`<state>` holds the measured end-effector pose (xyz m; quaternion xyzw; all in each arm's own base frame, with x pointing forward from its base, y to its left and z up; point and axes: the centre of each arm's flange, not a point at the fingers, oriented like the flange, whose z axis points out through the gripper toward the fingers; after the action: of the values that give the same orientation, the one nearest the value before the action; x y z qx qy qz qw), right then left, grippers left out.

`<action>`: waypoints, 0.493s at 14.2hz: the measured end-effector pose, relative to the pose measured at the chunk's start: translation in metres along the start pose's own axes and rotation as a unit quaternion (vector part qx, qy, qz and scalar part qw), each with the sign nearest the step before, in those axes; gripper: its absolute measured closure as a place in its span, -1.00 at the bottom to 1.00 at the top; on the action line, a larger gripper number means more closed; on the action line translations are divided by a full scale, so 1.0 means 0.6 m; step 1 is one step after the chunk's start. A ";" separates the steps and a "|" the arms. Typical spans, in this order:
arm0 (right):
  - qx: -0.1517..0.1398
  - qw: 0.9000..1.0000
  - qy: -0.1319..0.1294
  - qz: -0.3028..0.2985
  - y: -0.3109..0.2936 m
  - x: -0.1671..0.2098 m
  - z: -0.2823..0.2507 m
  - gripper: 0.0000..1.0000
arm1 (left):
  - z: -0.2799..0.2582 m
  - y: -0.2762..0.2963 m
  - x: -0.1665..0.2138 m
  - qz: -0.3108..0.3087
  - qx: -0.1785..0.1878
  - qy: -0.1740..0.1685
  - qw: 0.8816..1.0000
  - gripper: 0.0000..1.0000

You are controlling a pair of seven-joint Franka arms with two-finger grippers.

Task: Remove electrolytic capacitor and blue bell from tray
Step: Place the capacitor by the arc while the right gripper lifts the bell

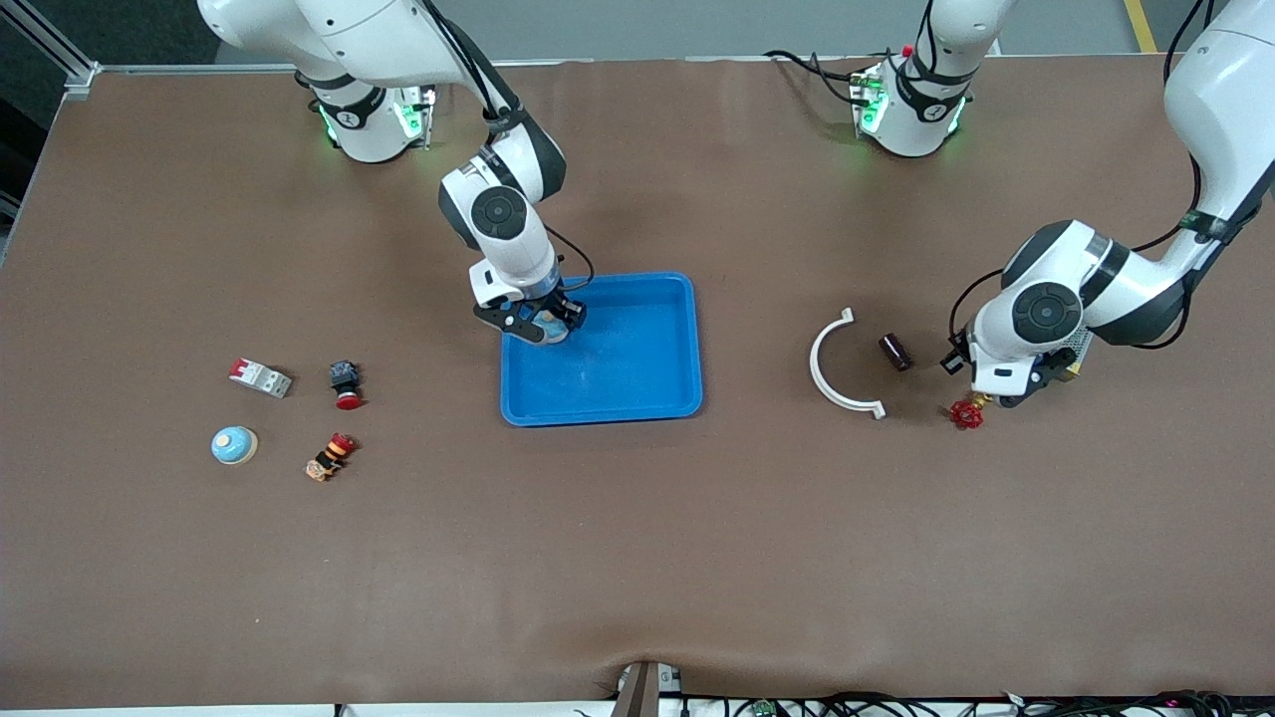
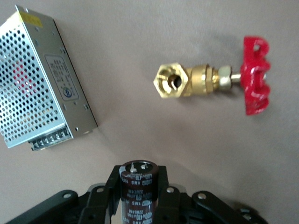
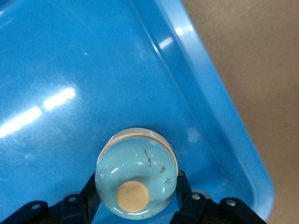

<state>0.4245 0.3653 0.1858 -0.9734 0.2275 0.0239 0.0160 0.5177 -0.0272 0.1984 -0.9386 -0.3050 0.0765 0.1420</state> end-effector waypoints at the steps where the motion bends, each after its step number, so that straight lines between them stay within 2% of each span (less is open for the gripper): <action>1: -0.010 1.000 -0.006 0.004 -0.006 0.010 -0.015 -0.34 | 0.003 0.000 -0.004 0.002 0.001 -0.001 1.000 0.32; 4: -0.038 0.999 -0.029 0.009 -0.016 0.051 -0.083 -0.34 | 0.008 0.001 -0.005 0.005 -0.006 0.002 1.000 0.32; 7: -0.049 0.998 -0.043 -0.007 0.007 0.100 -0.137 -0.34 | 0.018 -0.003 0.008 0.013 -0.008 0.025 1.000 0.32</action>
<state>0.4796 0.3315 0.2644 -0.9726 0.2185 0.0770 -0.0215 0.5181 -0.0203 0.1887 -0.9451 -0.2902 0.0524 0.1406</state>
